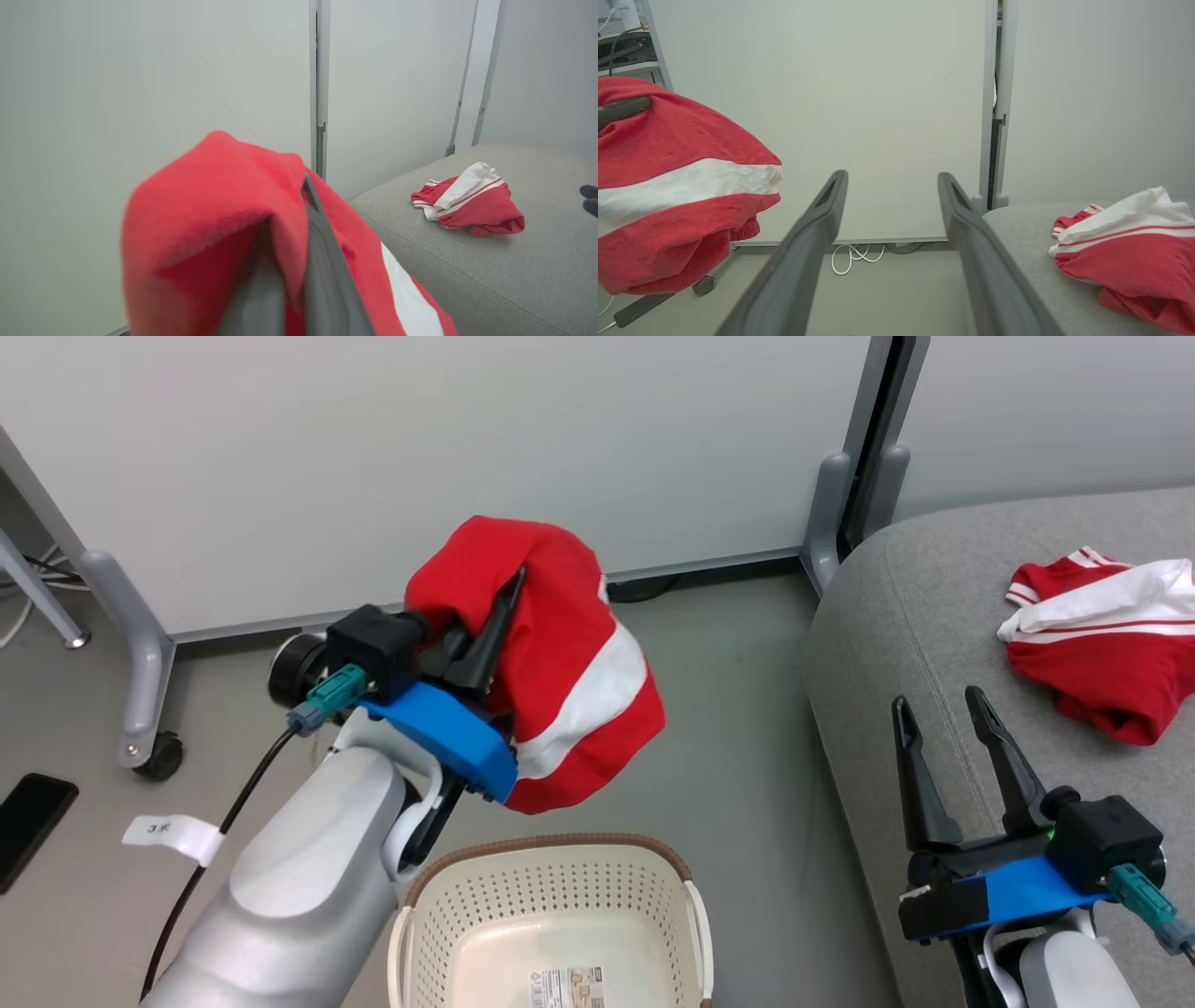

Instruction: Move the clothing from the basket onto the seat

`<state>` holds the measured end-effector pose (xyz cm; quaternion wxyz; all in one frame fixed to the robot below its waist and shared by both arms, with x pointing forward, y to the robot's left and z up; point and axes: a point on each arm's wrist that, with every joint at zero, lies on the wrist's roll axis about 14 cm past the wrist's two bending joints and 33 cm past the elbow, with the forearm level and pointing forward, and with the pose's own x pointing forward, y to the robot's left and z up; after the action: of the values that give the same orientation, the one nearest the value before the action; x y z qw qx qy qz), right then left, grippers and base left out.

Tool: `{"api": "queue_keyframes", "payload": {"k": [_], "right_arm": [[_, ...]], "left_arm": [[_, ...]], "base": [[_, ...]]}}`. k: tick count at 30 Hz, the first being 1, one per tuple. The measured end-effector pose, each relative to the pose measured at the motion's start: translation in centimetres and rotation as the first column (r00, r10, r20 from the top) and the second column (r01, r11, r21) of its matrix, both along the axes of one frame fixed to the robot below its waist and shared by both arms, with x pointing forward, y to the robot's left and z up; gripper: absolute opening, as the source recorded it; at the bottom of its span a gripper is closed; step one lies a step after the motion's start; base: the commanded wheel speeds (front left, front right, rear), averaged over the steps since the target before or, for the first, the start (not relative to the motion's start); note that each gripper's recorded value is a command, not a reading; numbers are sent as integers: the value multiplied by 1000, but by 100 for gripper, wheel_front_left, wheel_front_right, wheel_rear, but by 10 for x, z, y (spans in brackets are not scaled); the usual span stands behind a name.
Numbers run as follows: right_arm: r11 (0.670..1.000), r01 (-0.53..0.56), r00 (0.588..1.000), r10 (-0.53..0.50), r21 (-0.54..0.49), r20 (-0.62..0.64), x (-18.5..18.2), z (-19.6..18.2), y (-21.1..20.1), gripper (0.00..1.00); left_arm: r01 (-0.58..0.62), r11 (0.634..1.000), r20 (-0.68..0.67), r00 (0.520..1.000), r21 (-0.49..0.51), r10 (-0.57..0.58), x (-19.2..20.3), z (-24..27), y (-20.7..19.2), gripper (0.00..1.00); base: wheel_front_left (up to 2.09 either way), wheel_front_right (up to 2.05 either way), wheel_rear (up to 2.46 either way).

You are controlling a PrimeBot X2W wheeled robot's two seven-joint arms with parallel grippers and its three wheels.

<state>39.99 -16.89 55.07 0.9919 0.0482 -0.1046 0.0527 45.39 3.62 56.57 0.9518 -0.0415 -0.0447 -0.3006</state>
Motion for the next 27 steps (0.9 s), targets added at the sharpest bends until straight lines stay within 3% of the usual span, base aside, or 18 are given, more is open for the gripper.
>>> {"api": "queue_keyframes", "payload": {"k": [13, 27], "right_arm": [[1000, -8, 1000, 8, 11, 7, -12, 3, 4, 100], [1000, -21, 1000, 21, 20, 7, -14, 3, 8, 100]], "left_arm": [[145, 989, 165, 976, 12, -145, -22, 65, -48, 0], [192, 981, 165, 968, 6, -190, -33, 67, -63, 0]], "base": [[0, 0, 0], [0, 0, 0]]}}
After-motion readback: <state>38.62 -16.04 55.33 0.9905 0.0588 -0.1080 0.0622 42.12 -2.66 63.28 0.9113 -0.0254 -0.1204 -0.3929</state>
